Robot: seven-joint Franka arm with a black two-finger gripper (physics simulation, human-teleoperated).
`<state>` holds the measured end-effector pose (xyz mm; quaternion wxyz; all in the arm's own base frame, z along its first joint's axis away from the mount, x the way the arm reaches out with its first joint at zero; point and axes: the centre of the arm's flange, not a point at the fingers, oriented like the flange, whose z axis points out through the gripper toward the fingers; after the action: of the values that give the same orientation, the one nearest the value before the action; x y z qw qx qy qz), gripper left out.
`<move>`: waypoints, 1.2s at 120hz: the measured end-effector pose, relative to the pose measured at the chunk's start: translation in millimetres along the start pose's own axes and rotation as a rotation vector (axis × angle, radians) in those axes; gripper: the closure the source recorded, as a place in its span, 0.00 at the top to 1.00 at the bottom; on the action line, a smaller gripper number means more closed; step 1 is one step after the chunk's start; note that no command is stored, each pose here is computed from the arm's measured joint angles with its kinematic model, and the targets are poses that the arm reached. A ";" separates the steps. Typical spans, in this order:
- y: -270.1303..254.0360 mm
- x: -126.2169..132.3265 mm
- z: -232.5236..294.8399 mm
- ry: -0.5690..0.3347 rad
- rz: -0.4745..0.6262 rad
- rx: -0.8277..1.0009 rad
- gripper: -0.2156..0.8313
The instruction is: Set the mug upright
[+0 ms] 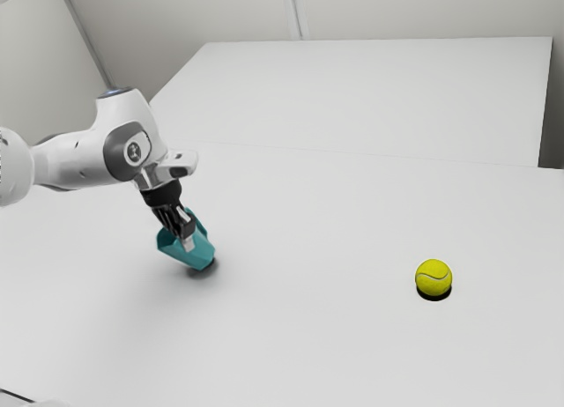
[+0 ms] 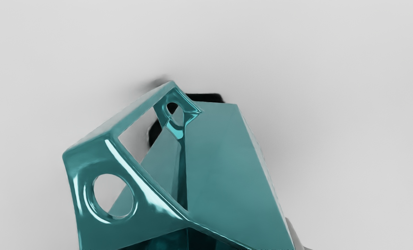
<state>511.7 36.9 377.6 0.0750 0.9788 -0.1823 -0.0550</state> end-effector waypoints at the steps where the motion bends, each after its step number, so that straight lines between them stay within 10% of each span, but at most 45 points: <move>1: 1.6 0.7 0.3 -0.002 -0.001 0.001 0.04; 114: 12.9 58.7 20.4 -0.248 -0.160 0.064 0.05; 144: 24.2 59.8 13.6 -0.258 -0.196 0.101 0.26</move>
<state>556.9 -8.9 363.5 -0.0038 0.9793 -0.0966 -0.1780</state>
